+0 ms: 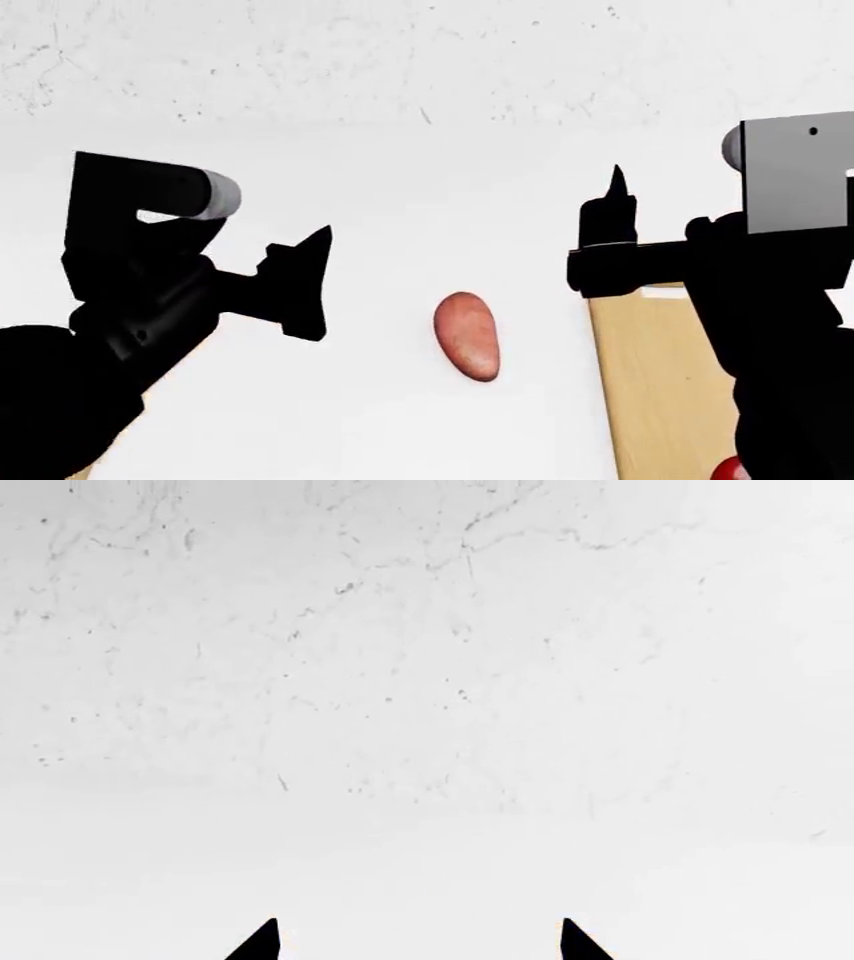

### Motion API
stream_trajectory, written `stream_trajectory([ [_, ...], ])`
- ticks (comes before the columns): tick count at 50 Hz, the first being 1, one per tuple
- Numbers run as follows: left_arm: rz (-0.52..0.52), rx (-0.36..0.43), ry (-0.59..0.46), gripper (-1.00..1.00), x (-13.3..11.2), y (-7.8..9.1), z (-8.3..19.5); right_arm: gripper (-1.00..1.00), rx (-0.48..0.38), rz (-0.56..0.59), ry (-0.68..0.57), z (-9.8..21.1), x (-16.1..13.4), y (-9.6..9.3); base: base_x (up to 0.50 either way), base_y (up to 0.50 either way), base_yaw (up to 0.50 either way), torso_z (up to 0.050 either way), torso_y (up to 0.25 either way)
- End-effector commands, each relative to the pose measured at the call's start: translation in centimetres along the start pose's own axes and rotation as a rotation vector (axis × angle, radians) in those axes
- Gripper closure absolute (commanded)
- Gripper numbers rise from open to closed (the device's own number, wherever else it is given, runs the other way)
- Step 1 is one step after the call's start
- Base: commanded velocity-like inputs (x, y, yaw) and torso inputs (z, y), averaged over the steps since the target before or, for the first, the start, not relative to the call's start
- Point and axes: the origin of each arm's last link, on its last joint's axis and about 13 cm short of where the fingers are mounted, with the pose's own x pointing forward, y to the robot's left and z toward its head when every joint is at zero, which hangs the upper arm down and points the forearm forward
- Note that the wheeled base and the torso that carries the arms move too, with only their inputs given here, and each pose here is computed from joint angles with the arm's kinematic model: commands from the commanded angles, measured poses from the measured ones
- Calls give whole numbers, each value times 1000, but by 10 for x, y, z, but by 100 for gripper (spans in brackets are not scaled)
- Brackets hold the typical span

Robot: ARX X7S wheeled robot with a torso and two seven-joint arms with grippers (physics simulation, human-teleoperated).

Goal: Place the cherry and the sweet potato on separate cutting boards.

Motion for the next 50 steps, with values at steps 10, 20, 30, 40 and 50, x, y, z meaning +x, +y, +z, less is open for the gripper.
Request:
stream_trajectory([
  [10,-135,-40,32,-100,71,-63,-5,-100,-6,-10,-3,0,-1,-1,0,0,0,0,0],
  [20,-200,-142,-38,-100,76,-77,-18,-100,-8,-4,-7,1,-3,1,0,0,0,0,0],
  [30,-216,-68,22,-100,61,-82,-41,-100,-10,-8,-6,1,-6,-1,0,0,0,0,0],
  [40,-212,24,69,-100,58,-90,-51,-100,-6,1,-8,2,-8,0,0,0,0,0,0],
  [50,-164,39,113,-100,63,-85,-65,-100,2,1,-3,-3,-8,0,0,0,0,0,0],
])
